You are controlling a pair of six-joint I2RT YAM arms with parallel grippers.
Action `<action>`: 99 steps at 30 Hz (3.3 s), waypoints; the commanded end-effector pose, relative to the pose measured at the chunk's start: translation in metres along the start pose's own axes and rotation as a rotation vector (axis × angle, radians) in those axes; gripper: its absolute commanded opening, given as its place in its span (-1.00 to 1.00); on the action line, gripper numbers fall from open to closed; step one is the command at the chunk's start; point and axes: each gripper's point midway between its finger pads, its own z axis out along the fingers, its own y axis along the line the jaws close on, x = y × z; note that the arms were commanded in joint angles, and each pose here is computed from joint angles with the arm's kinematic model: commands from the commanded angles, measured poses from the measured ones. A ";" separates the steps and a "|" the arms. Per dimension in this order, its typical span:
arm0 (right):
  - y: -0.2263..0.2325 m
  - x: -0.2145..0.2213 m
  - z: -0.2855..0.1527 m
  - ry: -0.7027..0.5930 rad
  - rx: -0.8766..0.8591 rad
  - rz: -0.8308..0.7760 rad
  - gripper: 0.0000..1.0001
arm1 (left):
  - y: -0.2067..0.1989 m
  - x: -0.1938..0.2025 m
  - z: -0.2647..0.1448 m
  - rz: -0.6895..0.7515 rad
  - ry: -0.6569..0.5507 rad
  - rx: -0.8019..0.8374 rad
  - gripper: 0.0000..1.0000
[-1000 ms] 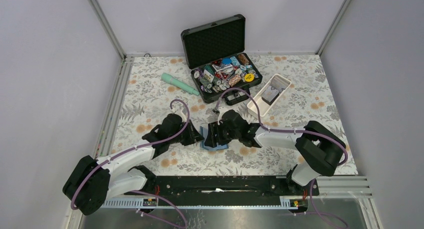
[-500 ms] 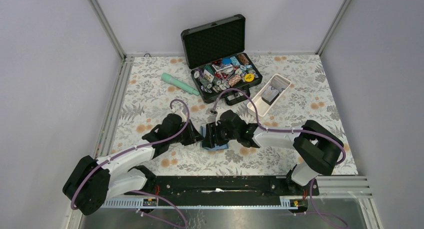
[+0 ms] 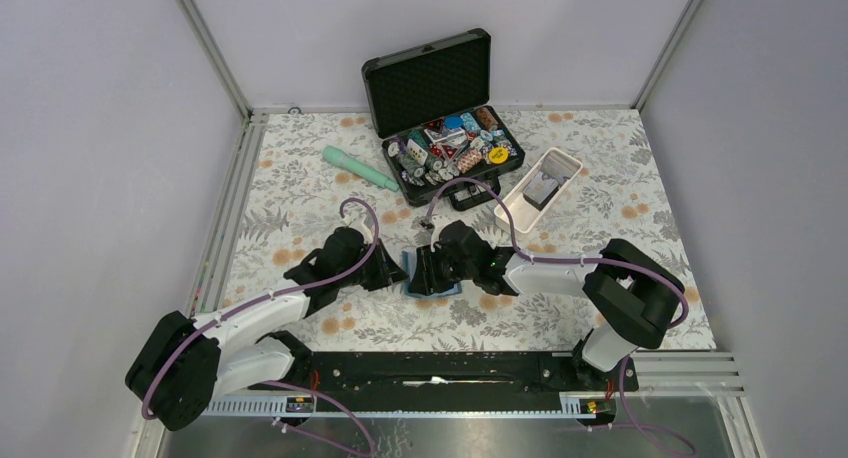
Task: Put the credit cards into the card holder
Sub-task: Turn over the card slot in the card holder.
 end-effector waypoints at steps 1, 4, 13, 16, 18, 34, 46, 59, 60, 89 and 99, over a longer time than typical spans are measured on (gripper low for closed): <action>0.009 -0.011 0.003 -0.029 -0.015 -0.020 -0.25 | -0.017 -0.013 -0.003 0.014 -0.042 0.058 -0.70; 0.009 -0.011 0.003 -0.030 -0.016 -0.016 -0.42 | -0.016 -0.012 -0.002 0.012 -0.039 0.054 -0.71; 0.011 -0.012 -0.001 -0.037 -0.020 -0.016 -0.94 | -0.012 -0.011 0.001 0.004 -0.036 0.049 -0.84; 0.013 -0.013 -0.003 -0.039 -0.026 -0.016 -1.00 | -0.009 -0.010 0.003 0.002 -0.038 0.040 -0.93; 0.014 -0.014 -0.004 -0.044 -0.027 -0.015 -1.00 | -0.007 -0.009 0.004 -0.004 -0.037 0.030 -0.98; -0.003 -0.021 -0.017 -0.080 0.080 -0.070 -1.00 | 0.009 -0.012 0.004 -0.002 -0.057 -0.048 -1.00; -0.021 -0.026 -0.010 -0.076 0.184 -0.098 0.19 | 0.010 -0.009 0.008 -0.033 -0.048 -0.040 -0.22; -0.031 -0.022 0.005 -0.048 0.220 -0.076 0.26 | 0.000 -0.003 0.018 -0.052 -0.021 0.045 -0.18; -0.032 -0.021 0.006 -0.047 0.223 -0.076 0.27 | -0.001 -0.003 0.019 -0.056 -0.019 0.053 -0.21; -0.073 -0.009 0.005 -0.016 0.417 -0.054 -0.67 | -0.004 -0.002 0.019 -0.044 -0.029 0.099 -1.00; -0.068 -0.020 -0.003 -0.061 0.425 -0.043 -0.84 | -0.015 -0.016 0.003 0.003 -0.073 0.098 -1.00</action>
